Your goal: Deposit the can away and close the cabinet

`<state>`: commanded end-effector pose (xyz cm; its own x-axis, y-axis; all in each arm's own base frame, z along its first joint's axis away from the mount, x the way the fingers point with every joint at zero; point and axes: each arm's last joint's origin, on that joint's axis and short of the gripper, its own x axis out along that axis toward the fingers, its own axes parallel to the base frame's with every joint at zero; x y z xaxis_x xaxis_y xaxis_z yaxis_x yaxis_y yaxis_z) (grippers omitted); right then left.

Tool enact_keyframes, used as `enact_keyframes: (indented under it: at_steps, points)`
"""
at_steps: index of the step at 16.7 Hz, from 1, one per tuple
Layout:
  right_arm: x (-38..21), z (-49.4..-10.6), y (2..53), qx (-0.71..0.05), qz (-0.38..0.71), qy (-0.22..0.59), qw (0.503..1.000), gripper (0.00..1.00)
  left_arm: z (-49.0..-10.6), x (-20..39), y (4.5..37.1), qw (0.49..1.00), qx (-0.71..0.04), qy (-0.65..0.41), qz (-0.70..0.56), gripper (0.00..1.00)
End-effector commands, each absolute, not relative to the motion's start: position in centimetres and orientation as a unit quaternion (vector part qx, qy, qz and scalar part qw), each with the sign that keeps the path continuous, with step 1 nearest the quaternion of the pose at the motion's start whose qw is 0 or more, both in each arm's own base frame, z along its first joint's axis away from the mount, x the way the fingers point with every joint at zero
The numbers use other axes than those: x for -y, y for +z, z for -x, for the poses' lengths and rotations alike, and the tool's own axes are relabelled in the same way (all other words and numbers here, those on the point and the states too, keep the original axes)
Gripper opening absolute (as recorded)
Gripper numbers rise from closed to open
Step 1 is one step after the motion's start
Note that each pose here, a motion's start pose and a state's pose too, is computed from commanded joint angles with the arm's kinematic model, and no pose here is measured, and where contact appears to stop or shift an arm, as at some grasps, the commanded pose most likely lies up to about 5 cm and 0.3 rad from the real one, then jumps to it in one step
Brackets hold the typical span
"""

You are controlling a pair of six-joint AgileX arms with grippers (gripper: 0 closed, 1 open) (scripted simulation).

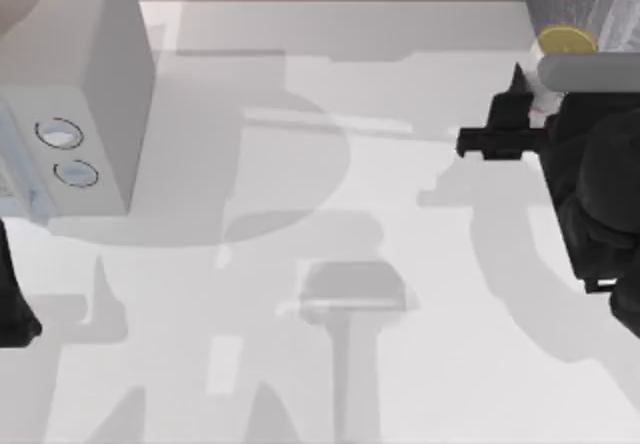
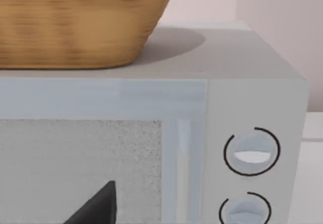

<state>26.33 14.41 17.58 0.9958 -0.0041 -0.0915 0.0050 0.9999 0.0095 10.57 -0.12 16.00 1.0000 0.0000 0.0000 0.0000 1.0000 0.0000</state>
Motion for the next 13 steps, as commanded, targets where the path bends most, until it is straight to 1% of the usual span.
enact_keyframes:
  at_steps: [6,9,13]
  points:
    - [-10.5,-24.0,20.1,-0.041,-0.006,-0.003,0.999,0.0,-10.6,0.1,16.0,1.0,0.0,0.0,0.0,1.0]
    - [-7.8,-21.7,20.7,-0.046,-0.002,-0.002,0.999,0.0,-10.6,0.1,16.0,1.0,0.0,0.0,0.0,1.0]
    - [-4.3,-17.8,21.3,-0.031,-0.005,0.002,1.0,0.0,-10.6,0.1,16.0,1.0,0.0,0.0,0.0,1.0]
